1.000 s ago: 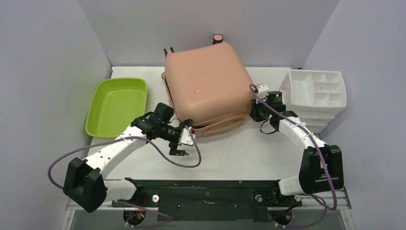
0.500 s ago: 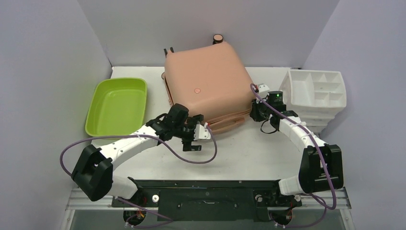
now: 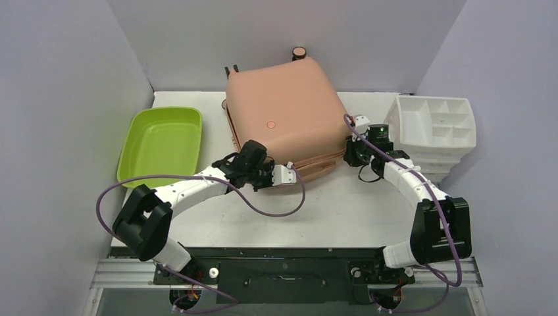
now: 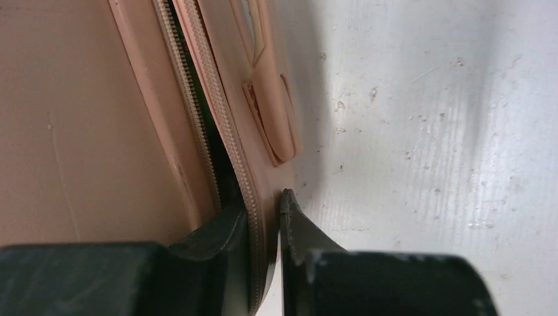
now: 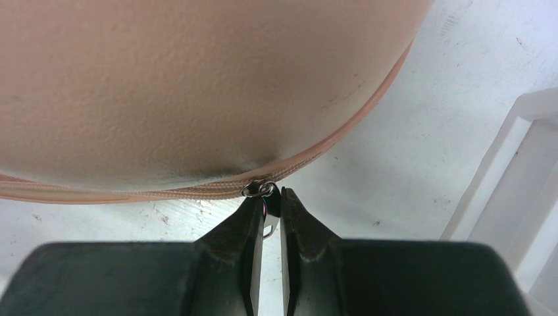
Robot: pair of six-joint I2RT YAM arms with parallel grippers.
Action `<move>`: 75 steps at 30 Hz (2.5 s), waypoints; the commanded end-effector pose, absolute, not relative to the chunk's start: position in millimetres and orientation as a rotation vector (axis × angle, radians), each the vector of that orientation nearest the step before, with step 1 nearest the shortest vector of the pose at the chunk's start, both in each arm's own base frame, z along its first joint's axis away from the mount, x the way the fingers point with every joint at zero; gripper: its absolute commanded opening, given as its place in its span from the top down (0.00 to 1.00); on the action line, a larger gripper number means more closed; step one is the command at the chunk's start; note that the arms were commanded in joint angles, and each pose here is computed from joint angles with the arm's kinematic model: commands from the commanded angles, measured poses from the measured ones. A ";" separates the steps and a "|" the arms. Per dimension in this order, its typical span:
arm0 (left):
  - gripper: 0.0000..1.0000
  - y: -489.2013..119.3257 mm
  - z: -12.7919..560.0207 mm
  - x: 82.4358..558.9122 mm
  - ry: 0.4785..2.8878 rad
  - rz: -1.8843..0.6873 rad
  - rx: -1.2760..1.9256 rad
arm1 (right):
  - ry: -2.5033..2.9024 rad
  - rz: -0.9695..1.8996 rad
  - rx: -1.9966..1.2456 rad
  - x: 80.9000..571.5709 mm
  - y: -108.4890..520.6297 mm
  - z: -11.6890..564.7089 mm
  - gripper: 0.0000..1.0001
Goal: Open, take out, and arrange the luggage
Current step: Hold the luggage at the center of the board, then unzip the zipper of the luggage.
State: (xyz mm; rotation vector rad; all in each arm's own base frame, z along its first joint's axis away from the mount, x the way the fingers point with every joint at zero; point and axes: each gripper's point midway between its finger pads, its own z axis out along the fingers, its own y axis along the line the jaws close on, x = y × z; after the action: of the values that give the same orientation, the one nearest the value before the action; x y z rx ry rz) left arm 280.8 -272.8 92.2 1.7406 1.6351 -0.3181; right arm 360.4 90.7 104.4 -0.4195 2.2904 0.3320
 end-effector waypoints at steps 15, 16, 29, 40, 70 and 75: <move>1.00 -205.4 89.7 279.4 1.664 -0.267 1.774 | 2.154 0.126 -0.392 410.5 47.2 154.2 1.00; 1.00 -201.4 87.9 276.7 1.650 -0.262 1.800 | 2.156 0.122 -0.390 411.0 46.7 154.5 1.00; 1.00 -166.3 50.1 280.2 1.738 -0.206 1.822 | 2.191 0.159 -0.166 409.3 37.6 155.3 0.99; 1.00 -148.5 40.5 270.4 1.717 -0.250 1.882 | 2.162 -0.003 -0.049 439.3 2.4 149.6 0.96; 1.00 -131.2 26.2 226.4 1.519 -0.321 2.134 | 1.893 -0.214 -0.016 506.4 -40.0 228.5 0.94; 1.00 -129.4 26.3 219.9 1.477 -0.319 2.164 | 1.846 -0.187 -0.023 508.5 -35.2 243.9 0.94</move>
State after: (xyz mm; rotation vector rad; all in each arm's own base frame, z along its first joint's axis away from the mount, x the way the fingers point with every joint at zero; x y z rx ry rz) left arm 275.3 -184.7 85.9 1.9295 1.2404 -0.2802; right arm 487.4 -18.8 165.0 -0.0952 2.0941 -0.0861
